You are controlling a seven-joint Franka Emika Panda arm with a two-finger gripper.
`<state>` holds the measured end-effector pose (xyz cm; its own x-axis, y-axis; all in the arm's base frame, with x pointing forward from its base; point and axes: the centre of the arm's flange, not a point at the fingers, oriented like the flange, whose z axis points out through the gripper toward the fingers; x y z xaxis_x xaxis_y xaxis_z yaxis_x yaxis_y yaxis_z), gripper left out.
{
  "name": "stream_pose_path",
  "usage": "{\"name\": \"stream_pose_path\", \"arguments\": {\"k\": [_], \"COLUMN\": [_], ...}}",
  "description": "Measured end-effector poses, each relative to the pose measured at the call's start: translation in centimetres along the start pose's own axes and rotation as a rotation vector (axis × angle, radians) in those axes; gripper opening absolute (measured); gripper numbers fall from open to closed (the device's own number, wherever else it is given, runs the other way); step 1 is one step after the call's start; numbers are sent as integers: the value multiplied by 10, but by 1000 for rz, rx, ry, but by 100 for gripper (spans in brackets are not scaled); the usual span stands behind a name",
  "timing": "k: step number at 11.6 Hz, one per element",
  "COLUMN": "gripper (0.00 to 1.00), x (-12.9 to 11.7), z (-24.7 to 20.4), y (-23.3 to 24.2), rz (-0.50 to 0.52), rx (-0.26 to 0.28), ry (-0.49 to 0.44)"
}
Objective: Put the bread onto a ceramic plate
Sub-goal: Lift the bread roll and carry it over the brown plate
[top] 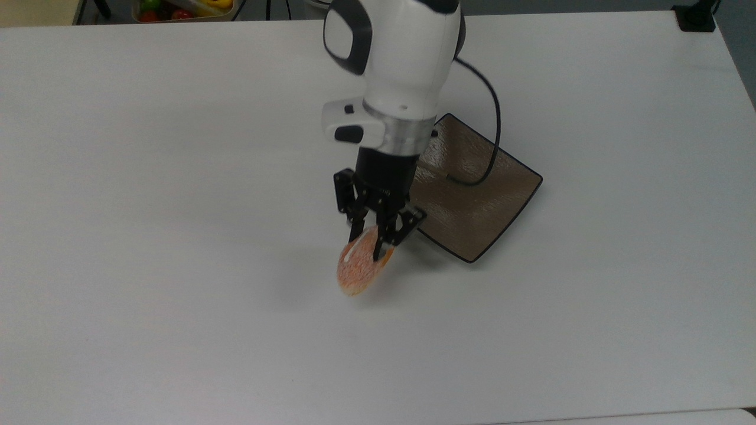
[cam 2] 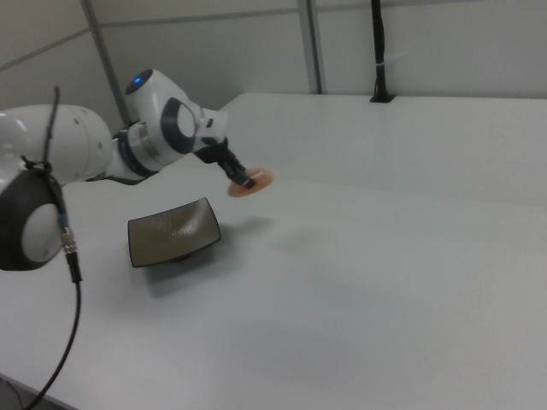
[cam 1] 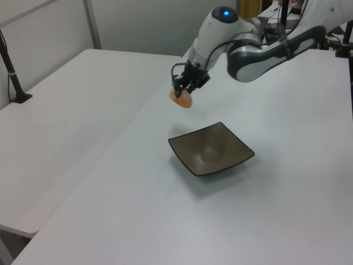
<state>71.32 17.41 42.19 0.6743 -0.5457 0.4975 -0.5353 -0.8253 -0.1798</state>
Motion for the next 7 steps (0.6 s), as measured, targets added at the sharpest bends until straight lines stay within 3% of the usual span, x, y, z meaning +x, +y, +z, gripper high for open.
{"name": "stream_pose_path", "arguments": {"k": [3,7], "gripper": [42,42], "x": [-54,-130], "z": [-44,-70], "y": [7,-3], "rz": [-84,-199], "rx": [-11,-9], "ry": [-33,-75]}}
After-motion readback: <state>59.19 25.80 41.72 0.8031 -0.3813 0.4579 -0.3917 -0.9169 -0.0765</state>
